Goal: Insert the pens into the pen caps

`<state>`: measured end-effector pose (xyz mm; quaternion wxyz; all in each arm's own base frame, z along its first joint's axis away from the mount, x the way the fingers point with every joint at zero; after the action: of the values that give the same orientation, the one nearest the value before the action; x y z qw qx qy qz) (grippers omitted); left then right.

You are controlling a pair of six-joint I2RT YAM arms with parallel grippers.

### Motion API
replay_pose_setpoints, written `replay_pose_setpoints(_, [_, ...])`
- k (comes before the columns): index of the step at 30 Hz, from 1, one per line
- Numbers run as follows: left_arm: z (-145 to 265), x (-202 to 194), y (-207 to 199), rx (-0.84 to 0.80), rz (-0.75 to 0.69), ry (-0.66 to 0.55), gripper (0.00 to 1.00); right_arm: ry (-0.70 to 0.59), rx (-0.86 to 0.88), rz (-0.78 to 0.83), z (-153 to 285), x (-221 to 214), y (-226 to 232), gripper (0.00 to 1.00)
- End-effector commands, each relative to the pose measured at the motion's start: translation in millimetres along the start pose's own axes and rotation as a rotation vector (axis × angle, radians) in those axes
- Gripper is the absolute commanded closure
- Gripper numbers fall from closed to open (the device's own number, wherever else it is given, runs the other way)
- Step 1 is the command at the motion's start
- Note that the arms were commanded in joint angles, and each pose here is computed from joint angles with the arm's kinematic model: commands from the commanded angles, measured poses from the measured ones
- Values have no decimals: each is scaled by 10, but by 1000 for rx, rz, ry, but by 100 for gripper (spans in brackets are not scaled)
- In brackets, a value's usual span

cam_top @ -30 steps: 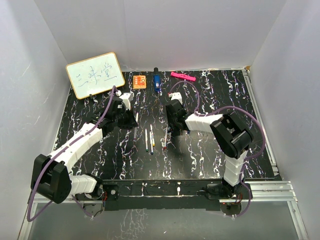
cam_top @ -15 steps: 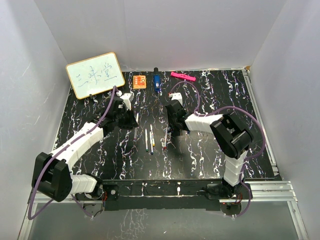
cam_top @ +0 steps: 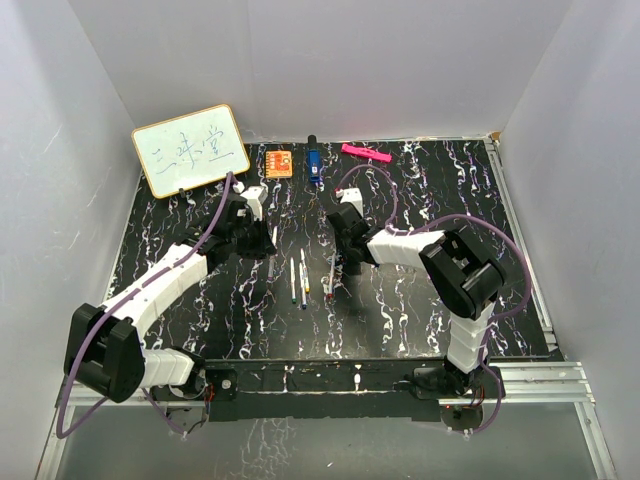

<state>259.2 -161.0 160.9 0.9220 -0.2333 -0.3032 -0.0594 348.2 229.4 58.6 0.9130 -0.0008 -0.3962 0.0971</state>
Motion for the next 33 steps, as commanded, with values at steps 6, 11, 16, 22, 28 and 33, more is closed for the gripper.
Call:
replay_pose_setpoints(6, [32,66,-45,-16,-7,-21,100,123,-17,45,27,-333,-21,100])
replay_pose_setpoints(11, [3,28,-22,-10,-9,-7,100,132,-16,45,-46,-309,28,100])
replay_pose_setpoints(16, [-27,15,-13,-17,-17,-15,100,74,-6,39,-18,-9,93,100])
replay_pose_setpoints(22, [-75,49,-75,-72,-23,-41,100,-120,39,7,256,739,161,100])
replay_pose_setpoints(28, [-138,-18,-276,-171,-59,-96,100,-385,152,-42,780,1248,121,100])
replay_pose_setpoints(33, [-194,-102,-605,-252,-145,-168,100,-659,296,-118,1357,1399,-2,100])
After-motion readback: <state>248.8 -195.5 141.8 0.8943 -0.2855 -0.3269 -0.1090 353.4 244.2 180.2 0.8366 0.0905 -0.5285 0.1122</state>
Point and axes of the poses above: each gripper's point midway between its finger pads, its own z axis back along the fingers, its own y axis along the line the jaws close on, x = y × z, the point moved 5 cm from there along z, back along the fingers, and after that the axes turned 4 degrees about z, right-handed, at the moved point
